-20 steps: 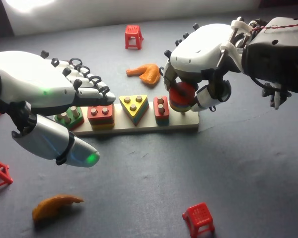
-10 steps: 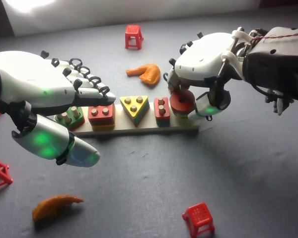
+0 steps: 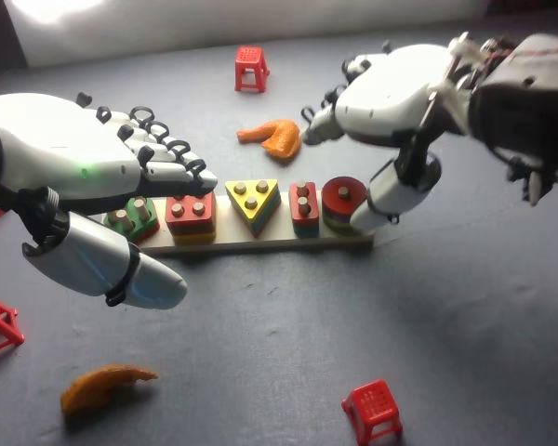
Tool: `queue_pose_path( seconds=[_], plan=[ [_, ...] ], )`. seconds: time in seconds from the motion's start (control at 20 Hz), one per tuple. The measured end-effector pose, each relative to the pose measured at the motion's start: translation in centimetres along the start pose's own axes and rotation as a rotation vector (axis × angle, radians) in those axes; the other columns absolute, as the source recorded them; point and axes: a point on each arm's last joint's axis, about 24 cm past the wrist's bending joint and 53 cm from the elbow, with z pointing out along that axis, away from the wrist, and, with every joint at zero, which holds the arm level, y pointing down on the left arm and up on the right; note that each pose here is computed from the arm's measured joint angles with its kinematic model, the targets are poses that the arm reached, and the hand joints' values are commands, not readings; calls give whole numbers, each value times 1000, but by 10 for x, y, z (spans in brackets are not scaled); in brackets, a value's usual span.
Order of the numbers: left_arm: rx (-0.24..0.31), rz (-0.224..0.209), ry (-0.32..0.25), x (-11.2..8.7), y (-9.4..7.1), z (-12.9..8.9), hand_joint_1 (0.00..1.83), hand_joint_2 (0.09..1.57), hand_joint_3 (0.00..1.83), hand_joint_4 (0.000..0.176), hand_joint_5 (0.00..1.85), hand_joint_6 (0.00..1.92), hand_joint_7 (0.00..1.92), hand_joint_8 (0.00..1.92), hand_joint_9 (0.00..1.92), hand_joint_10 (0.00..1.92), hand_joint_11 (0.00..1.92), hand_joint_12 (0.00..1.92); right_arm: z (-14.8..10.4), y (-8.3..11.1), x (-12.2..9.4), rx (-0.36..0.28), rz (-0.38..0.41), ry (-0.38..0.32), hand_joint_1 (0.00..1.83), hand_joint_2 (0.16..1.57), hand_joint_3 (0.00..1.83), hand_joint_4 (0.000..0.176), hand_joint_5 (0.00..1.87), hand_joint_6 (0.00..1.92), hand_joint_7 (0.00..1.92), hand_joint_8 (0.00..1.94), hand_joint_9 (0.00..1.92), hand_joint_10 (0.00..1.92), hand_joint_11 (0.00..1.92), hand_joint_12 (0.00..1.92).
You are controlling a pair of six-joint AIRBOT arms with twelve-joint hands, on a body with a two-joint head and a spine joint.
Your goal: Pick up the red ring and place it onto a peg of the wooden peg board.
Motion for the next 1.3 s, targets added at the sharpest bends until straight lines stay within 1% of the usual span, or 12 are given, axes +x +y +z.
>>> queue_pose_path(
  seconds=[0.1,0.25,0.4,0.45,0.6,0.75,0.85,0.9,0.95,1.1,1.15,1.3],
  plan=[
    [0,0,1,0,0,0,0,1117,2,0,34,3,31,6,33,9,35,21,-18,3,-11,-3,1,-23,857,914,0,0,396,8,523,6,442,163,0,1287],
    [0,0,2,0,0,0,0,1103,0,0,30,4,6,0,2,0,1,2,-47,1,-12,11,23,-30,860,927,0,0,401,9,521,5,437,169,0,1285],
    [3,0,5,0,-1,0,0,1106,0,0,38,6,11,4,5,2,5,2,-74,-7,-16,37,29,-45,851,927,0,0,400,8,519,3,435,170,0,1278],
    [3,-1,1,-2,-1,-1,0,1141,13,0,26,1,20,6,16,6,24,11,-83,-9,-16,47,29,-48,868,938,3,0,395,5,513,1,423,167,0,1241],
    [-4,-7,-17,-10,4,-2,0,1129,5,0,36,4,33,9,26,9,26,14,-107,-11,-13,66,50,-47,854,953,8,0,381,1,510,0,419,171,0,1219],
    [-8,-7,-32,-16,7,-6,0,1146,12,0,38,5,22,3,10,1,28,18,-132,-10,-16,76,53,-60,918,954,4,0,357,4,495,3,401,164,0,1157],
    [-10,-6,-29,-16,8,-7,8,1148,11,0,61,13,48,12,30,9,39,26,-144,-13,-19,88,48,-70,937,954,2,0,372,10,511,9,424,166,0,1184],
    [-10,-6,-26,-15,7,-7,18,1151,0,0,81,9,66,7,49,7,7,170,-150,-16,-23,100,55,-82,933,961,4,0,355,2,499,3,422,157,0,1174],
    [-7,-6,-24,-14,6,-7,60,1152,0,0,39,2,42,4,27,4,0,122,-153,-20,-26,119,59,-94,949,946,0,0,364,5,502,4,433,152,0,1148],
    [9,0,-25,-16,-2,-7,9,1156,0,0,60,7,48,3,33,4,0,153,-160,-32,-36,161,78,-132,926,966,5,0,328,0,472,0,406,131,0,1103],
    [17,4,-33,-19,-6,-8,32,1161,0,0,61,4,47,2,29,2,0,133,-161,-34,-39,169,83,-139,906,981,10,0,306,0,459,0,394,123,0,1090],
    [33,24,-35,-18,-16,-8,8,1151,0,0,60,0,55,1,42,3,0,199,-163,-36,-44,175,86,-156,903,987,7,0,305,6,454,4,393,112,0,1075]
  ],
)
